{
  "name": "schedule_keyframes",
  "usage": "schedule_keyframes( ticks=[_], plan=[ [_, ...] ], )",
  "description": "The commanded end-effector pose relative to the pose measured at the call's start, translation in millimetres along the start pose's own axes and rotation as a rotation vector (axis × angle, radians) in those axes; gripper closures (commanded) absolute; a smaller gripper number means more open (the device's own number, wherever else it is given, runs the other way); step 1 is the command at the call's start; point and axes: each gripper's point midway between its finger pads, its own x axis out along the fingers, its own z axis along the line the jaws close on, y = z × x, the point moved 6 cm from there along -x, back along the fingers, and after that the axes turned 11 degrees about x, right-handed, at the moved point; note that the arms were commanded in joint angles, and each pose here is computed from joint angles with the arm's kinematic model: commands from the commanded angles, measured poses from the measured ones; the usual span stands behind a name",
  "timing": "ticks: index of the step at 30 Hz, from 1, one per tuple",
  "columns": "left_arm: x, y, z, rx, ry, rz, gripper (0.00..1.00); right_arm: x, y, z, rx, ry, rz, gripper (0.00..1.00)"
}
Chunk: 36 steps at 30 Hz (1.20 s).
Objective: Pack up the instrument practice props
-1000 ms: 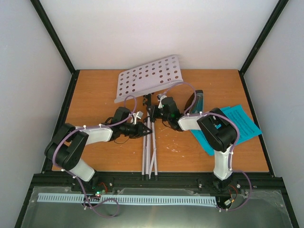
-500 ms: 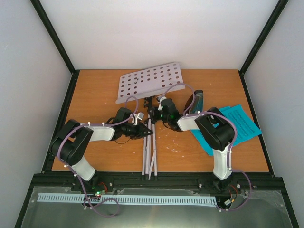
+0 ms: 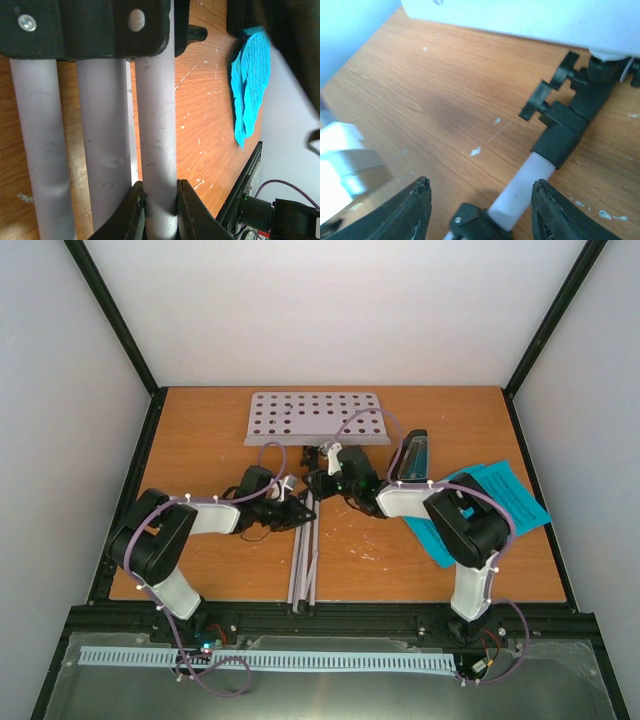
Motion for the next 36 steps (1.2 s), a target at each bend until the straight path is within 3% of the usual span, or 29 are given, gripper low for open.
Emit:
schedule_keyframes(
  ticks=[1,3,8,12,17,25,31,36],
  plan=[
    [-7,-44,-22,0.27,0.005,-0.17,0.84,-33,-25,33,-0.098,-0.07,-0.047,0.41],
    [-11,-49,-33,0.31,0.037,-0.175,0.69,-53,-38,45,-0.116,-0.089,-0.072,0.35],
    [-36,-71,-70,0.422,0.027,-0.225,0.19,-115,-92,58,-0.084,-0.135,-0.156,0.27],
    [-60,-94,-106,0.54,0.021,-0.27,0.02,-165,-136,52,-0.09,-0.091,-0.218,0.19],
    [-90,-118,-127,0.615,-0.002,-0.316,0.01,-226,-168,24,-0.053,0.03,-0.303,0.1],
    [-119,-123,-100,0.54,-0.107,-0.337,0.01,-289,-166,-26,0.035,0.234,-0.398,0.07],
    [-100,-76,-61,0.344,-0.082,-0.236,0.01,-279,-126,-5,0.186,0.027,-0.327,0.0],
    [-88,-27,-29,0.193,-0.072,-0.175,0.01,-243,-78,47,0.182,-0.068,-0.199,0.0]
  ],
)
